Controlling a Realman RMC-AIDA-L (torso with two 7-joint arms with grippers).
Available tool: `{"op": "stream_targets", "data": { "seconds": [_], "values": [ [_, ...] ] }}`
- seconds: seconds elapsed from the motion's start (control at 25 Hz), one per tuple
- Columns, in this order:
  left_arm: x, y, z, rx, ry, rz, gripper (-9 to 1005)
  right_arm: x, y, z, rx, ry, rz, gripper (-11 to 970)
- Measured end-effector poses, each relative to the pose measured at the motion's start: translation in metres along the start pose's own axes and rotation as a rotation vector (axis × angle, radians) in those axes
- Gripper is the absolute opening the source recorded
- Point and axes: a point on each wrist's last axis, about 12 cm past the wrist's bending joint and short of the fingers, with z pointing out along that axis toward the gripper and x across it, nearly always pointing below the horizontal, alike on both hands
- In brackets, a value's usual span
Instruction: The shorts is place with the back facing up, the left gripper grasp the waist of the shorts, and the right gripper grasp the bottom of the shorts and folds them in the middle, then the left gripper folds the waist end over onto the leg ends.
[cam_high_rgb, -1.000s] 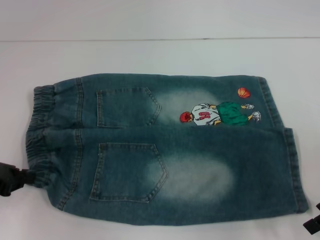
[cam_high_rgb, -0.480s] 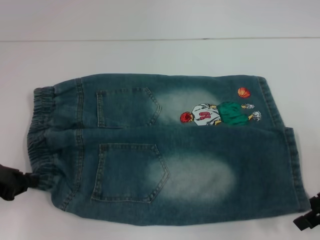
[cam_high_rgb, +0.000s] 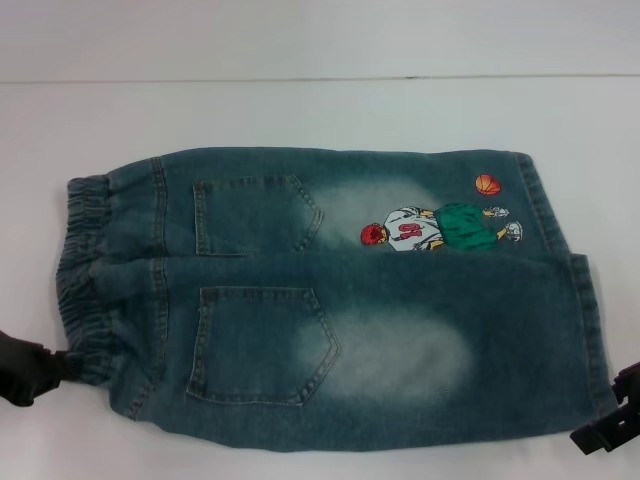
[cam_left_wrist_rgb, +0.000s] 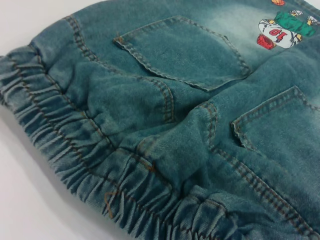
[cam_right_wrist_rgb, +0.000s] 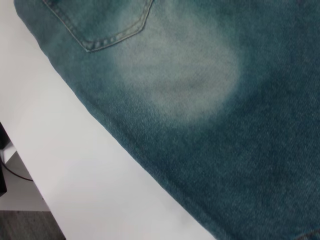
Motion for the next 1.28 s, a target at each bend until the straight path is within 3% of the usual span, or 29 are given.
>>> {"op": "stream_targets", "data": {
  "seconds": [0.32,0.72,0.96,1.28],
  "values": [
    [0.002,-0.001,0.001,0.005,-0.001,-0.006,53,0.002,-0.002,0.007,-0.010,-0.004,0.002,858],
    [0.002,-0.001,0.001,0.007,-0.001,-0.011,52,0.006,-0.005,0.004,0.011,-0.009,0.011,402],
    [0.002,-0.002,0.002,0.010,-0.002,-0.015,52,0.008,-0.006,0.002,0.026,-0.015,0.015,187],
    [0.002,0.002,-0.007,0.001,-0.057,-0.091,52,0.011,-0.007,-0.006,0.061,-0.115,0.011,17]
  ]
}}
